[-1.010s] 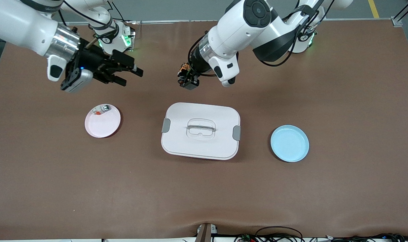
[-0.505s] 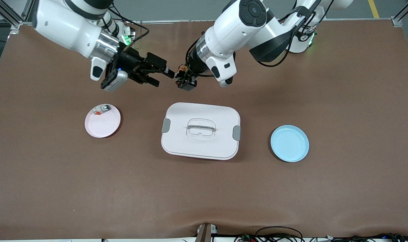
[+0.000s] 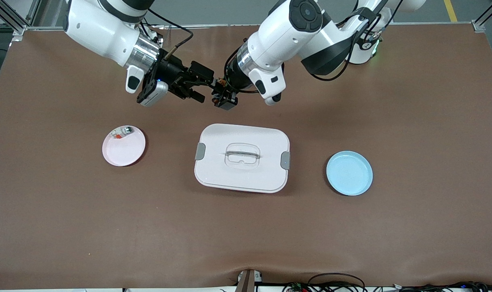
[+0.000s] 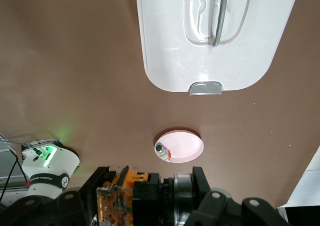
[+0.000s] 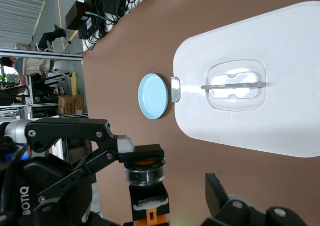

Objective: Transfer orange switch to right arm and place
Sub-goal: 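Grasp the orange switch with the right gripper beside the left gripper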

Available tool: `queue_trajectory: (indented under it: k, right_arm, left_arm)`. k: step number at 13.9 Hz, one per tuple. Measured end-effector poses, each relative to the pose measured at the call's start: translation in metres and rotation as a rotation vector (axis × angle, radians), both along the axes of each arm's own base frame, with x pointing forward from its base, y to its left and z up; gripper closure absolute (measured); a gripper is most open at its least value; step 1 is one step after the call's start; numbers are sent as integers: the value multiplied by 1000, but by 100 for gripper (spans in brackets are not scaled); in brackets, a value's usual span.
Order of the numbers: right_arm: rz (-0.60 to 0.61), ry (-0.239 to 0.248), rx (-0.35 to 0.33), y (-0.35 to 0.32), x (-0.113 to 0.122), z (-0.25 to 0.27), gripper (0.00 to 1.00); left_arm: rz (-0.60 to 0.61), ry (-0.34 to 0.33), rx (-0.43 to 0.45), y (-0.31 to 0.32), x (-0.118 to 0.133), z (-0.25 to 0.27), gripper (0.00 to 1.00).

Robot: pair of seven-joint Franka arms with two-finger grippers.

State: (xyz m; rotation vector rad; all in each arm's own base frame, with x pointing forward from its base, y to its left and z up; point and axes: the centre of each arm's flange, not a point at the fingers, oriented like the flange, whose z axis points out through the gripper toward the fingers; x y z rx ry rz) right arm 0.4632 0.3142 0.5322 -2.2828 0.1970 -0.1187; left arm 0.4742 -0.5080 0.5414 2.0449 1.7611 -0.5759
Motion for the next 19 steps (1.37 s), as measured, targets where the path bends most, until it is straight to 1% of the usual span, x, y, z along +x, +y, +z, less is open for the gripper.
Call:
queue_trajectory:
  k: [3, 5, 10, 13, 16, 18, 19]
  right_arm:
    - [3, 9, -15, -1, -3, -12, 0]
    - [4, 7, -25, -2, -5, -21, 0]
    - [4, 5, -23, -2, -6, -20, 0]
    - [-11, 21, 18, 7, -11, -20, 0]
    - [-14, 19, 31, 14, -16, -19, 0]
    - [-15, 19, 31, 14, -16, -19, 20]
    - [-15, 19, 32, 14, -16, -19, 33]
  left_arm:
    - [1, -2, -2, 0, 1, 1, 28]
    - [2, -3, -3, 0, 1, 2, 28]
    - [2, -3, -3, 0, 1, 2, 28]
    - [4, -7, -6, 1, 2, 4, 28]
    - [5, -8, -8, 1, 2, 5, 28]
    - [5, -8, -8, 1, 2, 5, 28]
    - [5, -8, -8, 1, 2, 5, 28]
